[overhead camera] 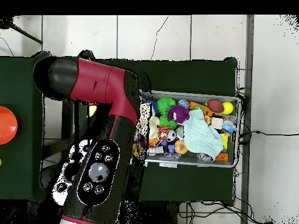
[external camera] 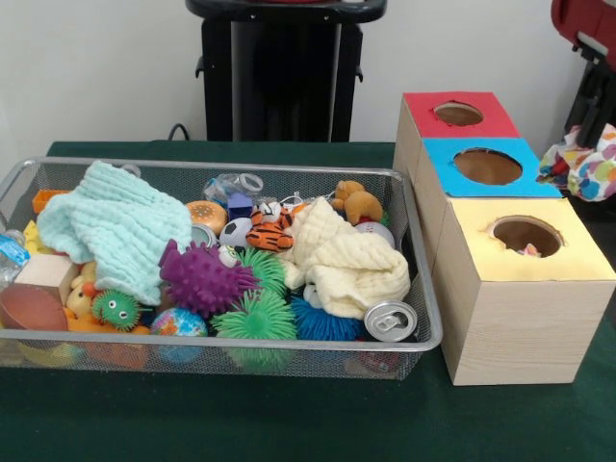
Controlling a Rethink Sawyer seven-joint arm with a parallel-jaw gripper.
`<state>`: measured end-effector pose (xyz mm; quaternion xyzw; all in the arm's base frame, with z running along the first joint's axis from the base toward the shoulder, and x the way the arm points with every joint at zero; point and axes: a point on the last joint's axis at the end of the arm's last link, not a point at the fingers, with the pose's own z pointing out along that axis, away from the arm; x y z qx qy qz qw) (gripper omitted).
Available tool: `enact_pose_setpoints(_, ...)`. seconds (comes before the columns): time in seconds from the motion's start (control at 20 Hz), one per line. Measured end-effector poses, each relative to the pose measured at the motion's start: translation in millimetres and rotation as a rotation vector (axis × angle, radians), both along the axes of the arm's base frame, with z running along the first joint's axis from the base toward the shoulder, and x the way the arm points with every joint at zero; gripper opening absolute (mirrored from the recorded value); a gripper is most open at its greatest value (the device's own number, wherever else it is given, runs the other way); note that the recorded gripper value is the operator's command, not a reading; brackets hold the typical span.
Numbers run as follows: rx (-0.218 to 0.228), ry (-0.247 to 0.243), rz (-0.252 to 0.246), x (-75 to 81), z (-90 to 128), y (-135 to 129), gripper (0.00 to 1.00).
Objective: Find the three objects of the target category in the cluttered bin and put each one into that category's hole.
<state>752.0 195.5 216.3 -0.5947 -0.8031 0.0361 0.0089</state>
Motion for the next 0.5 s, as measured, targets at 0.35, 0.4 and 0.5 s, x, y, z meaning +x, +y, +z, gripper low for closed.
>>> enact_pose_setpoints(0.35, 0.014, 0.03, -0.028, -16.9, -5.4, -11.4, 0.0)
enact_pose_setpoints(0.4, 0.011, 0.029, -0.029, -17.4, -6.6, -14.0, 0.0)
enact_pose_setpoints(0.5, 0.007, 0.027, -0.032, -18.0, -8.9, -18.5, 0.0)
